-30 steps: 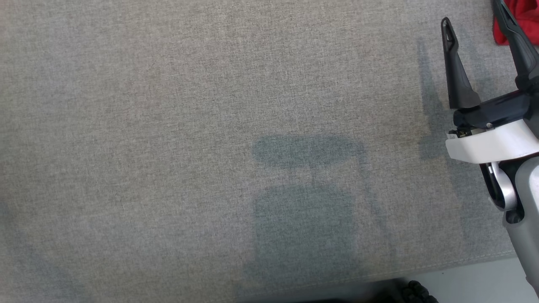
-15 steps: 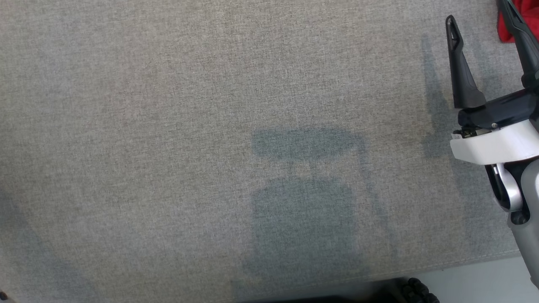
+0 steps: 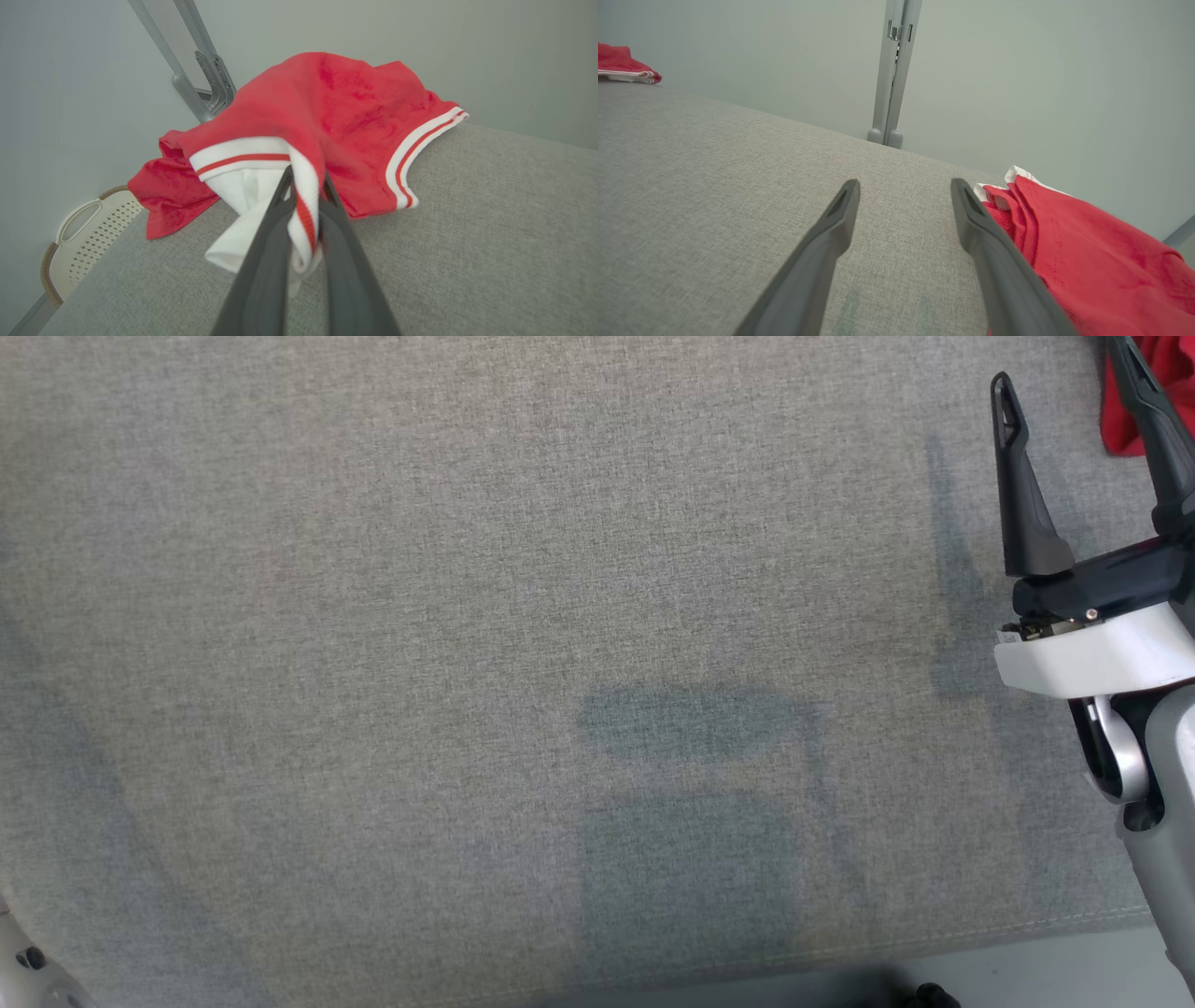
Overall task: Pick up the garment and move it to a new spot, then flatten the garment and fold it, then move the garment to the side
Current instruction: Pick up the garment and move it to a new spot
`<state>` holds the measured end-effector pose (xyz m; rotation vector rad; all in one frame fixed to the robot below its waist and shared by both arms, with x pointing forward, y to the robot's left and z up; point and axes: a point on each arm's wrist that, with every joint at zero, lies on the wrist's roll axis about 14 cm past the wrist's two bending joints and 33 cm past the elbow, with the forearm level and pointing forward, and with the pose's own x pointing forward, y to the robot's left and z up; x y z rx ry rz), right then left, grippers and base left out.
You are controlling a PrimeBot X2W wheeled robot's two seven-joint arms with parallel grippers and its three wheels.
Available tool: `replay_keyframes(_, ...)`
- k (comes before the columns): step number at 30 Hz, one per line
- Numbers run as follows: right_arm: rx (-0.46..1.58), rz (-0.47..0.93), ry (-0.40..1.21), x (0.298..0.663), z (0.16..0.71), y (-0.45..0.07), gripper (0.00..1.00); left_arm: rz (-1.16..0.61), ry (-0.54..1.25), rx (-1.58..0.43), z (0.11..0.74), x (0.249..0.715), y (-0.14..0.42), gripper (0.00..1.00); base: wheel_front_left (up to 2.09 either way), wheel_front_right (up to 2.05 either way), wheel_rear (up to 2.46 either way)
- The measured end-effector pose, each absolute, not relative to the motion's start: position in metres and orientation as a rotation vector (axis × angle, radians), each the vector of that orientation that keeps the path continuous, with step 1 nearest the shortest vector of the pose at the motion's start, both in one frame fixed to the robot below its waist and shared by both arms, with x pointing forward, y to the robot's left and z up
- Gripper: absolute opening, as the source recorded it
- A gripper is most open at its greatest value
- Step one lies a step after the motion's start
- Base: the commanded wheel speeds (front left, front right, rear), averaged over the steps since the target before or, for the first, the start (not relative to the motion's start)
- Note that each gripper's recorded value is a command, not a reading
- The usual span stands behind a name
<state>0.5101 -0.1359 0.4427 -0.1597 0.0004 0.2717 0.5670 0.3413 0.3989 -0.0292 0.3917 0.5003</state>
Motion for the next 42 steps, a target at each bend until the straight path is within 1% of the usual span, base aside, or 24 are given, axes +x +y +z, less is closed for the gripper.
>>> replay_keyframes(10,-0.124,0.275,-0.065,0.503,0.47,-0.124,1.0,0.419,0.162,0.011,0.491,0.58,0.341,0.0,0.0,0.0,0.0)
replay_keyframes(23,-0.049,0.272,-0.141,0.48,0.512,-0.109,1.0,0.194,-0.082,0.01,0.605,0.582,0.296,0.0,0.0,0.0,0.0)
replay_keyframes(32,-0.041,0.24,-0.168,0.453,0.534,-0.116,1.0,0.076,-0.375,-0.062,0.715,0.561,0.255,0.0,0.0,0.0,0.0)
replay_keyframes(36,-0.039,0.227,-0.173,0.443,0.539,-0.119,1.0,0.02,-0.428,-0.084,0.737,0.55,0.234,0.0,0.0,0.0,0.0)
replay_keyframes(37,-0.035,0.218,-0.178,0.436,0.543,-0.121,1.0,-0.008,-0.458,-0.088,0.751,0.542,0.223,0.0,0.0,0.0,0.0)
replay_keyframes(42,-0.024,0.208,-0.198,0.421,0.552,-0.121,1.0,-0.053,-0.507,-0.071,0.776,0.524,0.206,0.0,0.0,0.0,0.0)
